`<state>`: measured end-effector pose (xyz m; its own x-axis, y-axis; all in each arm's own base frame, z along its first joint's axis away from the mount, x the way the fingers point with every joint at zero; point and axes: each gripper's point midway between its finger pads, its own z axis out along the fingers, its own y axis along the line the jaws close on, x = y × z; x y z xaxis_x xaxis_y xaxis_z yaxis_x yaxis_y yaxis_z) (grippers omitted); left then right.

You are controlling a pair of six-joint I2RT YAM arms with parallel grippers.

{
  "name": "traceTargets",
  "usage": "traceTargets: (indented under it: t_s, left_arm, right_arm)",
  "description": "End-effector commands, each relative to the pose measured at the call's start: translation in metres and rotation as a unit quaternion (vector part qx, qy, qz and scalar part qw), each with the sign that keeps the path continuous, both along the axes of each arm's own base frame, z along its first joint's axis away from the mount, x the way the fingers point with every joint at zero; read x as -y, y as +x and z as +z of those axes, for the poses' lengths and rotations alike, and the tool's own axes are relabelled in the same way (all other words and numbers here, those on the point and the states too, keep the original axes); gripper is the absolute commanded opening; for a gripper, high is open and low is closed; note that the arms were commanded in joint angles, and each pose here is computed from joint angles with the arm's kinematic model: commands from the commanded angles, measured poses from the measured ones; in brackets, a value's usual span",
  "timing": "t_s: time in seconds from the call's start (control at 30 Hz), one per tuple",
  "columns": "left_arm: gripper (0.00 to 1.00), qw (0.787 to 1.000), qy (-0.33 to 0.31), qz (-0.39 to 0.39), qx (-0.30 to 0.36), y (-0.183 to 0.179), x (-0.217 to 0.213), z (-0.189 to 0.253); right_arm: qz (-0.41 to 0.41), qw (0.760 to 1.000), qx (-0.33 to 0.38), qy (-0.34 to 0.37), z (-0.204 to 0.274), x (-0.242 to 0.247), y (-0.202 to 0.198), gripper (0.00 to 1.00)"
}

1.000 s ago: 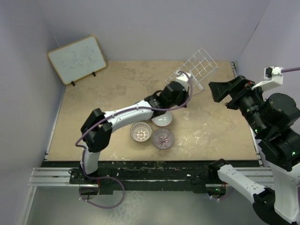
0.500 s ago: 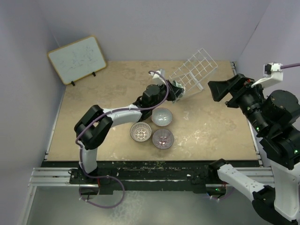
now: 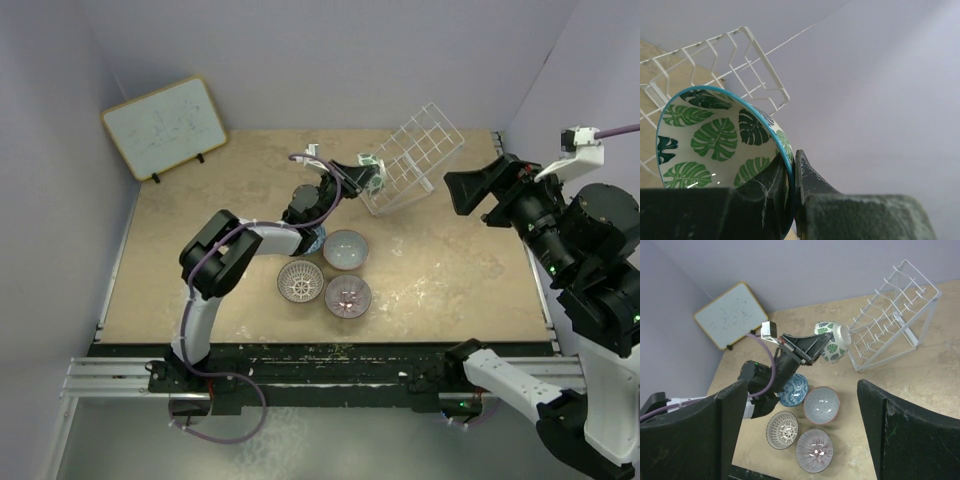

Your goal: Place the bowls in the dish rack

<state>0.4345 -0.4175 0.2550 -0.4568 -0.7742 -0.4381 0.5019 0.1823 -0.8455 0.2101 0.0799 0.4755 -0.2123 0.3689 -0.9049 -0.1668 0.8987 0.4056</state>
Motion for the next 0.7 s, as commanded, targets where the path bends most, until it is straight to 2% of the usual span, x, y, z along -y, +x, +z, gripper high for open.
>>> traceTargets:
  t_s: [0.0, 0.23, 0.57, 0.67]
  left_arm:
    - [0.0, 0.992, -0.118, -0.014, 0.049, -0.003, -0.017, 0.047]
    - [0.0, 0.991, -0.133, -0.006, 0.035, 0.013, -0.022, 0.042]
    - [0.0, 0.993, -0.114, -0.023, 0.016, 0.026, -0.017, 0.033]
    - [0.0, 0.995, -0.091, -0.041, 0.012, 0.03, -0.015, 0.03]
  right_arm:
    - [0.0, 1.0, 0.016, -0.012, 0.011, 0.004, -0.003, 0.92]
    - [0.003, 1.0, 0.008, -0.013, 0.006, 0.001, 0.0, 0.92]
    - [0.002, 1.0, 0.005, -0.013, 0.002, 0.0, 0.002, 0.93]
    - [0.0, 1.0, 0.001, -0.014, -0.001, 0.001, 0.004, 0.93]
